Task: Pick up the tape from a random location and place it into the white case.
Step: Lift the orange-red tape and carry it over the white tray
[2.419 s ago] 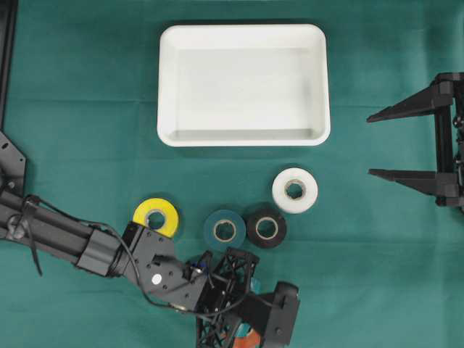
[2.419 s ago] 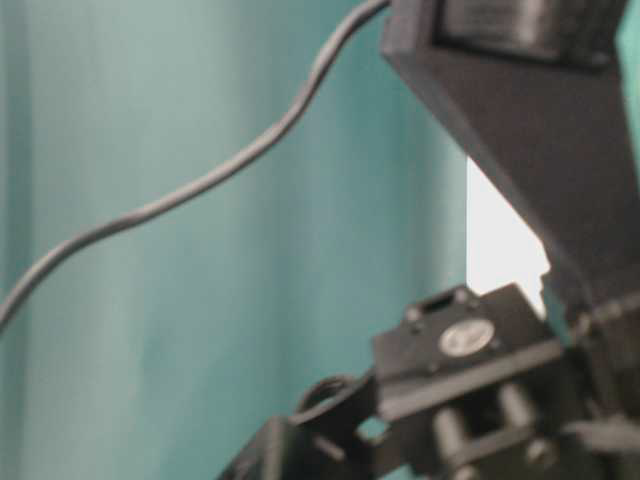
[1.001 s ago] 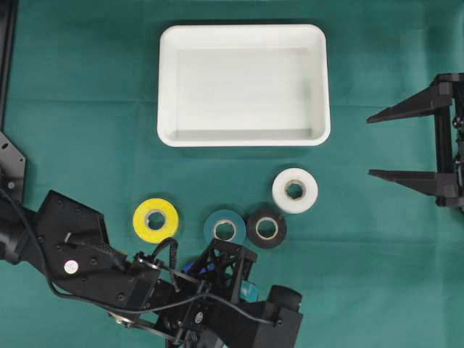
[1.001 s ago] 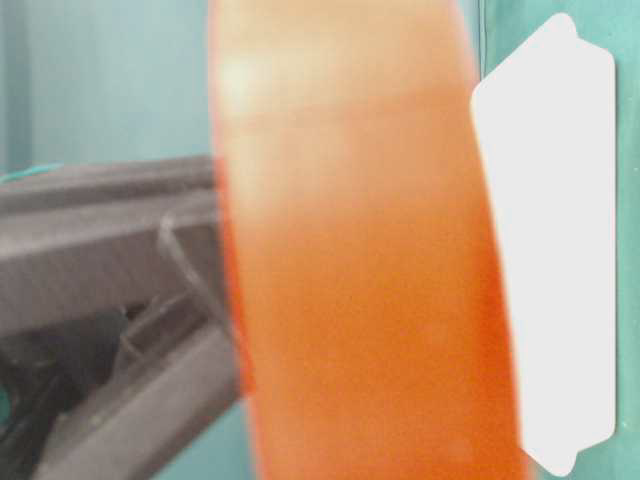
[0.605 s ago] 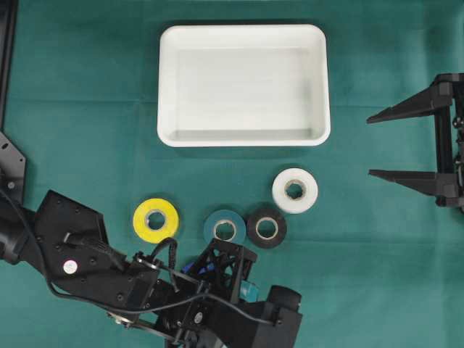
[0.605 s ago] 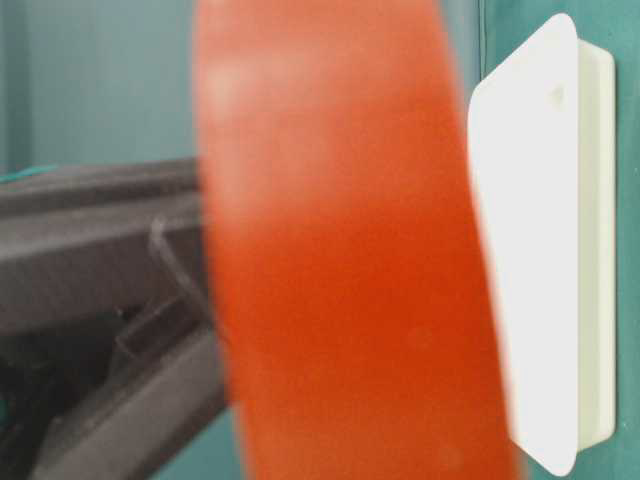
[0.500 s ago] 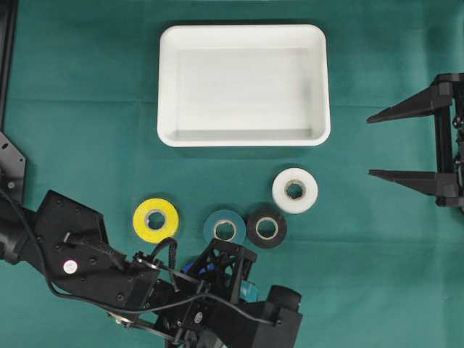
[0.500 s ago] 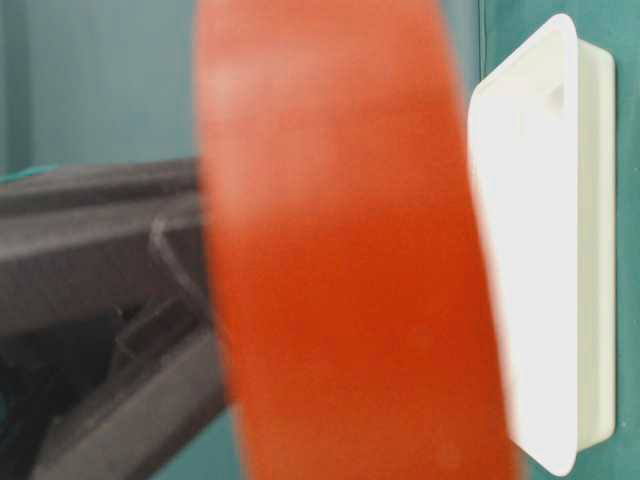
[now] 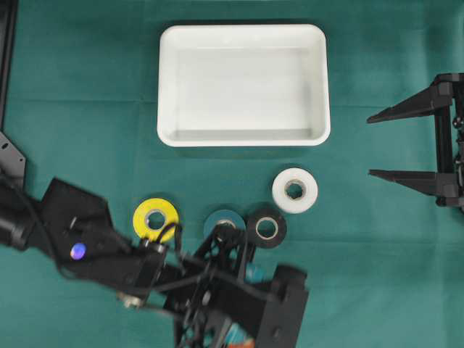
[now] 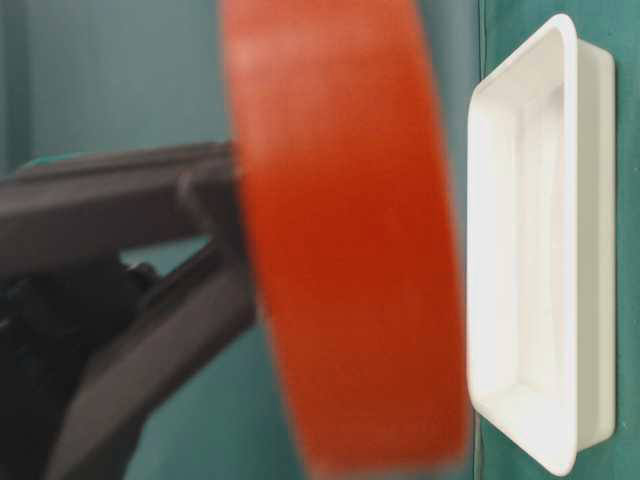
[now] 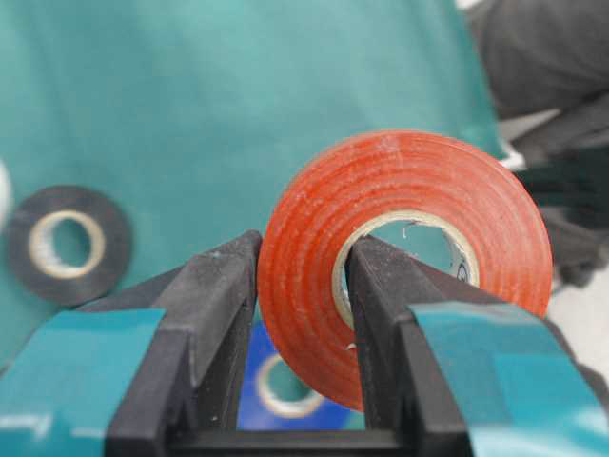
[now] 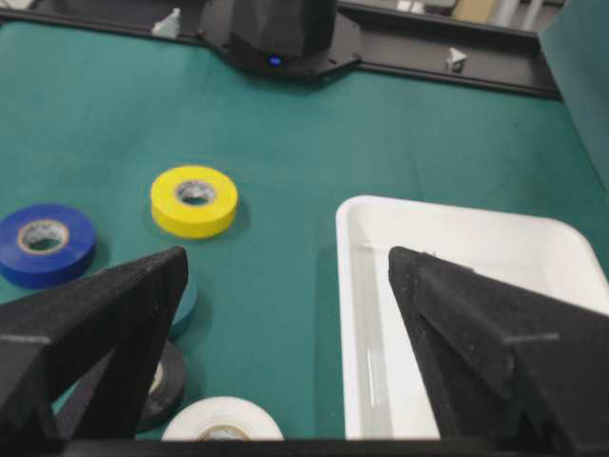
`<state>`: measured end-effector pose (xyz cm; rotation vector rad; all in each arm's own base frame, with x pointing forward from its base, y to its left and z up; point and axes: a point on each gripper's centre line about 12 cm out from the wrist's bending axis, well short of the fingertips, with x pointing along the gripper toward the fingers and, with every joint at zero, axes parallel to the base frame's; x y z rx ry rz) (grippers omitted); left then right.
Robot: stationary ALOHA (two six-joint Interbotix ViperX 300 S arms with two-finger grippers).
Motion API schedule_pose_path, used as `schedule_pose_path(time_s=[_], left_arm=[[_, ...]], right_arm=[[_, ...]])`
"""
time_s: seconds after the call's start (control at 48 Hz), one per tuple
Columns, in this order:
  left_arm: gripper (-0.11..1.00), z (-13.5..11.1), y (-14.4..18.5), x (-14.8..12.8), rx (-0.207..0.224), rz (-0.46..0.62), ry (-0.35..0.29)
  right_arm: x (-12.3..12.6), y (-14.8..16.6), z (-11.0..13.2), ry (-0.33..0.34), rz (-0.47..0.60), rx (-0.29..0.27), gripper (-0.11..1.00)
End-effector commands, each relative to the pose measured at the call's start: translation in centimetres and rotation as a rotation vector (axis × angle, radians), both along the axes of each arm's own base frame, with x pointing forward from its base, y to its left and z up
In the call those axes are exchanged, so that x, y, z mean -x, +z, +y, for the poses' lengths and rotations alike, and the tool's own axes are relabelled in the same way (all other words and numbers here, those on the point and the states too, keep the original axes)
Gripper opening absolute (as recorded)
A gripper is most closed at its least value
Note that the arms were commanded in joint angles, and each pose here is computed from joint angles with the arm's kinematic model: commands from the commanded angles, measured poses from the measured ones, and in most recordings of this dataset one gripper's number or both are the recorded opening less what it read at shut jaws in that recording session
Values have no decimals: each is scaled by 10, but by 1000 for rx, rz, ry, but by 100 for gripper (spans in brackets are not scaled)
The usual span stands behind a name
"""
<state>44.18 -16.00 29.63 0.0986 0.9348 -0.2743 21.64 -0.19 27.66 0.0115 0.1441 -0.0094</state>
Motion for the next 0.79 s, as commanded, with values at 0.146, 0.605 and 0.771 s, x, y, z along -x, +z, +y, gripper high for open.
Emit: schedule_pose_path(time_s=[0.146, 0.605, 0.771], left_arm=[[24, 58, 27, -2, 12, -57, 118], [24, 168, 29, -4, -36, -64, 308], [24, 197, 30, -1, -50, -66, 359]], right_arm=[[-2, 10, 0, 0, -14, 2, 91], [-2, 7, 0, 3, 14, 15, 91], [-2, 6, 0, 2, 19, 19, 91]])
